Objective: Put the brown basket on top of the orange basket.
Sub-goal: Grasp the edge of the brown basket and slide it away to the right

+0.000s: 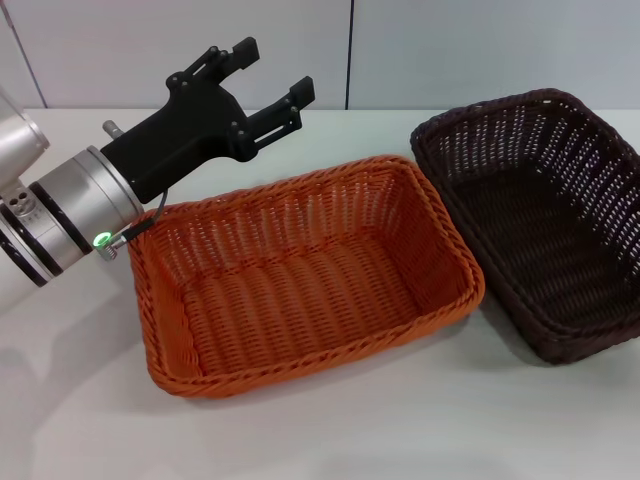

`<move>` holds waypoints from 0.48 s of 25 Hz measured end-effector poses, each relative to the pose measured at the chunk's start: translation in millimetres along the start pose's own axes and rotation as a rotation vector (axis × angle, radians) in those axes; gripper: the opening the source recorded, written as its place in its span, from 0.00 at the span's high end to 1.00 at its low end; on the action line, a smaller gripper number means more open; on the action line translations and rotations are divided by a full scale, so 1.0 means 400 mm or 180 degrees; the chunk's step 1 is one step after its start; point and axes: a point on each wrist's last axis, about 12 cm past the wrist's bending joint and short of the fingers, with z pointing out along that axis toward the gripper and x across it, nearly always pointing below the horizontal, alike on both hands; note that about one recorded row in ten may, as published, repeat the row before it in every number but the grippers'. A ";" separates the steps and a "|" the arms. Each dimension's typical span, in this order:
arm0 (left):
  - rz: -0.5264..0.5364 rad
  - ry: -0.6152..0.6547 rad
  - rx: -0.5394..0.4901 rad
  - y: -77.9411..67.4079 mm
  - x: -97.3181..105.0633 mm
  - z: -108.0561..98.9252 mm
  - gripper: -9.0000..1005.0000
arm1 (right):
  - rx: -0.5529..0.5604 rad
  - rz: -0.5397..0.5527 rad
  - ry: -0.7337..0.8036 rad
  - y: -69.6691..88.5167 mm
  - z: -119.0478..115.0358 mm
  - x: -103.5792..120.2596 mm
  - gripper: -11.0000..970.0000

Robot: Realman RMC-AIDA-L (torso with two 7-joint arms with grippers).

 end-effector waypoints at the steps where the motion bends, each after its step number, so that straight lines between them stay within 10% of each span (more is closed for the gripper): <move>1: 0.0000 0.0000 0.0000 0.000 0.000 0.000 0.16 | 0.0000 0.0000 0.0000 0.000 0.000 0.000 0.15; 12: -0.0004 0.0017 0.0012 -0.004 0.005 -0.007 0.16 | 0.0131 0.0148 0.0190 -0.009 0.048 -0.040 0.15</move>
